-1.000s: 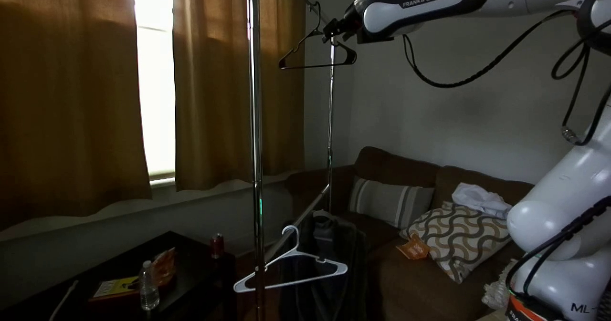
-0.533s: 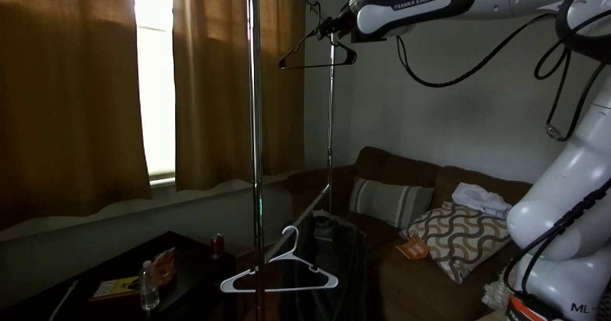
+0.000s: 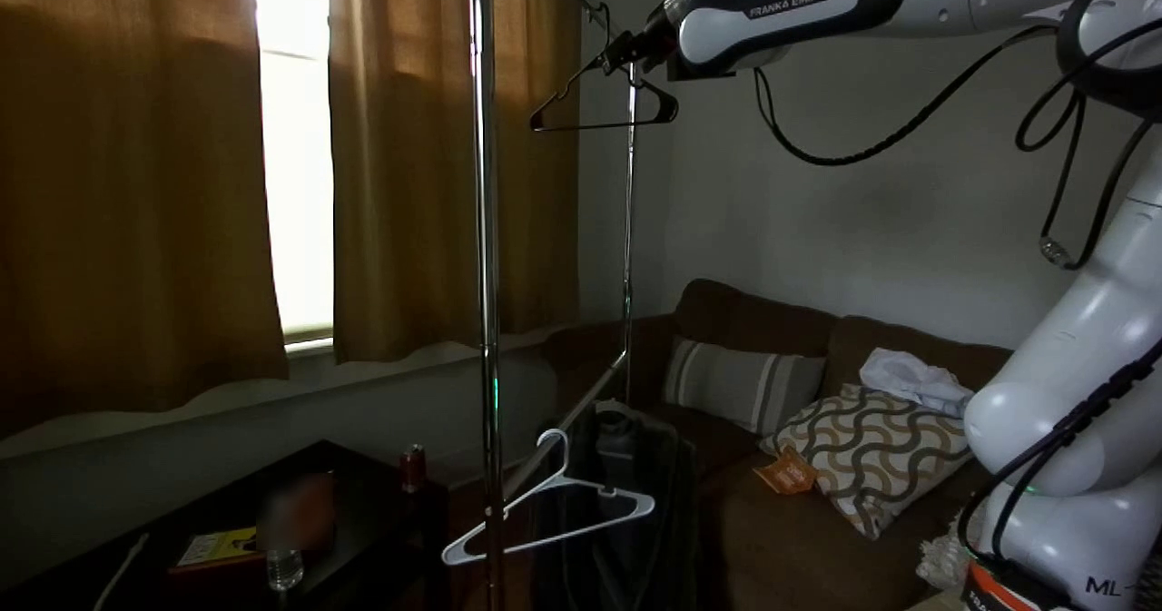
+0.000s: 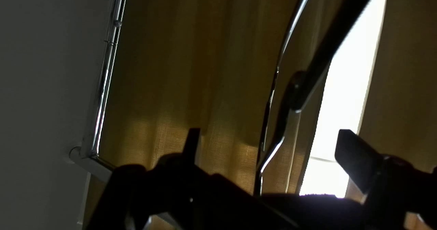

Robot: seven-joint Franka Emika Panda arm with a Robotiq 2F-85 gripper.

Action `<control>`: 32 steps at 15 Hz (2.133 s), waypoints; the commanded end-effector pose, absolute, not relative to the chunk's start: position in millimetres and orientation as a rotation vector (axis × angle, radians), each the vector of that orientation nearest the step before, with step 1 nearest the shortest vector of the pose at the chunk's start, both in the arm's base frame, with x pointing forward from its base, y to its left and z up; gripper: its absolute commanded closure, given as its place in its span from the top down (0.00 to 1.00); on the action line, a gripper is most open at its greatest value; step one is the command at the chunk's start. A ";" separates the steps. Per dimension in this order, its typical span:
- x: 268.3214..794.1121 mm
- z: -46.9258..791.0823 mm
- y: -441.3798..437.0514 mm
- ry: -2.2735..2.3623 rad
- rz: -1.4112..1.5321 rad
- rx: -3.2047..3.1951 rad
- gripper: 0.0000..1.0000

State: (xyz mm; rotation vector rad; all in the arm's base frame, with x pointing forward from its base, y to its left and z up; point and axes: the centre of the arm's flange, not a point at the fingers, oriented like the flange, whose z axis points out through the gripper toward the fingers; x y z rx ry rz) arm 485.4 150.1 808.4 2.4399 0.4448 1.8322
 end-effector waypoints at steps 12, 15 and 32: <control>507.4 804.6 150.9 0.454 1.941 2.388 1.00; 511.1 805.0 150.0 0.451 1.947 2.384 1.00; 509.4 810.5 152.6 0.506 1.991 2.366 1.00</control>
